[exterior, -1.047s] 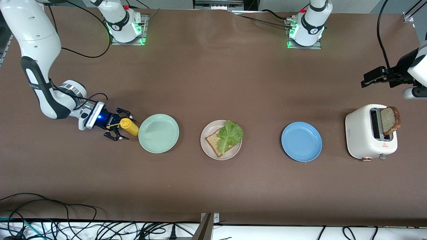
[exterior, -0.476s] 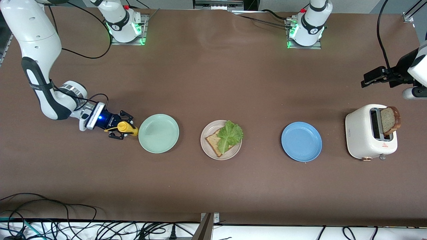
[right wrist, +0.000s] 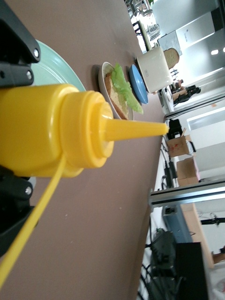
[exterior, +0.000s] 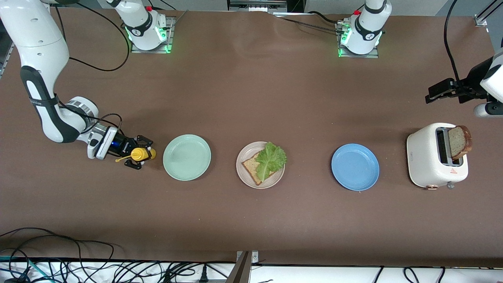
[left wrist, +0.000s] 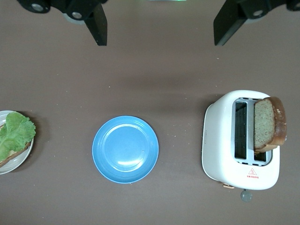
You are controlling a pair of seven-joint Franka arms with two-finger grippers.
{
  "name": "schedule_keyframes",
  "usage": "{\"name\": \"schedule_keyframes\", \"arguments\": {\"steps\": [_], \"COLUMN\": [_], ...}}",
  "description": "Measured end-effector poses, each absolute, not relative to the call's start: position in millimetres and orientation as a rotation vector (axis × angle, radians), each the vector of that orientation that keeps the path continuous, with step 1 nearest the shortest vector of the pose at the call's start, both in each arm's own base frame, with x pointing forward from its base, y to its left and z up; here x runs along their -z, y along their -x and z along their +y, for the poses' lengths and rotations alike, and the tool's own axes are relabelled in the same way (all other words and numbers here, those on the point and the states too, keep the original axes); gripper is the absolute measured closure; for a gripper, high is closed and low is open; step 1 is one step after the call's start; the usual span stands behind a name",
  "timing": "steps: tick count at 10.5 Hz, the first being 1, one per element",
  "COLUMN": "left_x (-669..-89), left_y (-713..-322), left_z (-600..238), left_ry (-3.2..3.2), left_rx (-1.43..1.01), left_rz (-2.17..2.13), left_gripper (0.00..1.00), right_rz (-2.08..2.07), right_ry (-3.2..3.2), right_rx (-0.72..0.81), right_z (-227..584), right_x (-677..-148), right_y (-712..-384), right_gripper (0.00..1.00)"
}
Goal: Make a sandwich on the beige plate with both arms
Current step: 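Lift the mustard bottle with the right gripper and carry it toward the sandwich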
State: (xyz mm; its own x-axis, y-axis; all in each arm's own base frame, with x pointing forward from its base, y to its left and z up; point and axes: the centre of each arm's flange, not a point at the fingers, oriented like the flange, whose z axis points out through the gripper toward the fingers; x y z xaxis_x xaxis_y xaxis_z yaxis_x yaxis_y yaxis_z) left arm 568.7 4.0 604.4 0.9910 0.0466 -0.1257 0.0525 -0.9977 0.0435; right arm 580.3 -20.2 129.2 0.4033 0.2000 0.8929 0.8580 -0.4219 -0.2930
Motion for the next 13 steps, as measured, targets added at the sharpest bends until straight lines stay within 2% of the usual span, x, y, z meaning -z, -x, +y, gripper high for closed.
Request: {"name": "schedule_keyframes", "arguments": {"steps": [3,5,9,13], "left_x": [-604,-604,-604,-603], "left_y": [-569,-569,-569,-569], "left_z": [4,4,4,3], "left_ry": [-3.088,-3.088,-3.088,-3.084], "left_rx": [0.194,0.194,0.194,0.196], "left_rz": [0.077,0.077,0.077,0.075], "left_gripper": [0.0,0.0,0.0,0.0], "right_rz": [-0.89,-0.893,-0.811,-0.929], "right_ry": [2.016,2.107,2.301,2.491], "right_rx": [0.814,0.663,0.517,0.408], "right_z": [-36,-38,8,101], "right_x": [-154,-198,-251,-296], "right_y": [-598,-630,-674,-705], "right_gripper": [0.94,0.94,0.94,0.94]}}
